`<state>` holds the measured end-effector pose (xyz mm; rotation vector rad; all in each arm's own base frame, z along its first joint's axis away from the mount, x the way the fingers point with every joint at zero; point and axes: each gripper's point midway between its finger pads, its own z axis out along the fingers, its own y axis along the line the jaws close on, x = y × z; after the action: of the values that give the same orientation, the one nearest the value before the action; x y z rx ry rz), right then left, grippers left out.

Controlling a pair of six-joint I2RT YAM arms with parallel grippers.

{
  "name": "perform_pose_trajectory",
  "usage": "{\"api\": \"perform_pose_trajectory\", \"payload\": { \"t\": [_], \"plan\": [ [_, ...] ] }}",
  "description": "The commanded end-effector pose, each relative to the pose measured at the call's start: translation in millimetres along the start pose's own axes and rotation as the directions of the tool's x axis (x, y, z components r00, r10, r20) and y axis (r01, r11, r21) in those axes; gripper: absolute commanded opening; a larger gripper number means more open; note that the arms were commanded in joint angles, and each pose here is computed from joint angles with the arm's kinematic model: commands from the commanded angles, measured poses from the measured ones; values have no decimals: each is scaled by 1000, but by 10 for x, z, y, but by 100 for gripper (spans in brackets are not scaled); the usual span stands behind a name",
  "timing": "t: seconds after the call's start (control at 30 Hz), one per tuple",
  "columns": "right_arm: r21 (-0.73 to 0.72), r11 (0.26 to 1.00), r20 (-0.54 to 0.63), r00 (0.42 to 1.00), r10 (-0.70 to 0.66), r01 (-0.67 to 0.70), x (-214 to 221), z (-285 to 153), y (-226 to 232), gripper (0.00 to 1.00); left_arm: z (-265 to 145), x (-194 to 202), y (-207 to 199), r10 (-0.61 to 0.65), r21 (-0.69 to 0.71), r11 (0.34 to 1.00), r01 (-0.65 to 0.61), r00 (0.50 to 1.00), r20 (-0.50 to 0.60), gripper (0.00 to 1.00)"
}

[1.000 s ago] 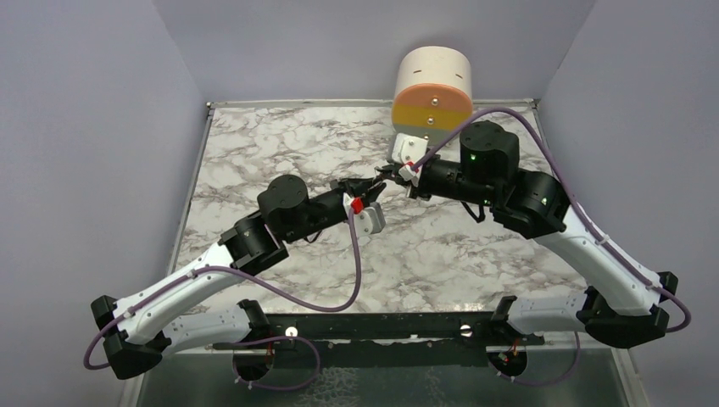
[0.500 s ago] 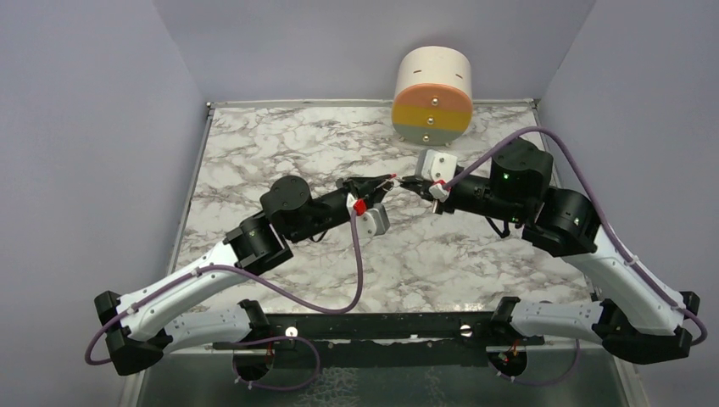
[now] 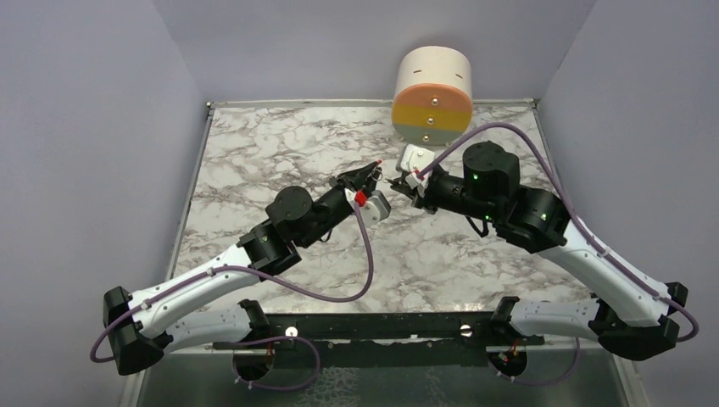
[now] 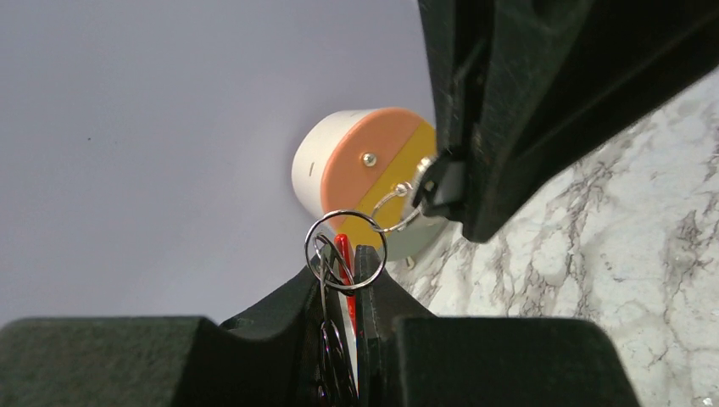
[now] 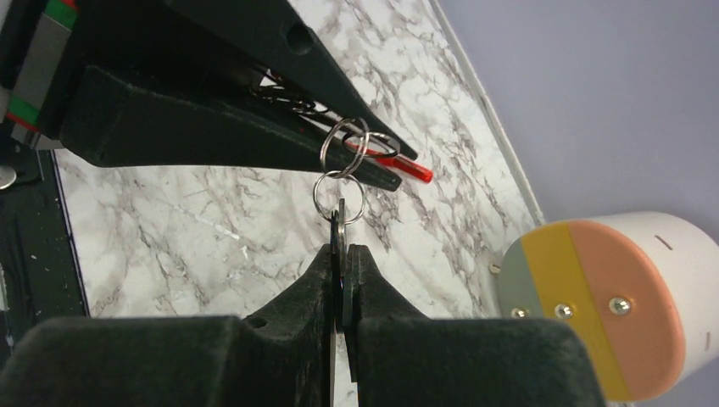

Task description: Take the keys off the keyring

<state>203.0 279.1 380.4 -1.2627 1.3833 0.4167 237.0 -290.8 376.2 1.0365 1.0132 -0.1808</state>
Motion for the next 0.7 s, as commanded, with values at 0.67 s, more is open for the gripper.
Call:
{"api": "perform_pose_trajectory", "payload": {
  "t": [0.67],
  "plan": [
    [131, 990, 89, 995, 32, -44, -144, -44, -226, 7, -125, -116, -195, 42, 189, 981, -44, 999, 12, 0]
  ]
}}
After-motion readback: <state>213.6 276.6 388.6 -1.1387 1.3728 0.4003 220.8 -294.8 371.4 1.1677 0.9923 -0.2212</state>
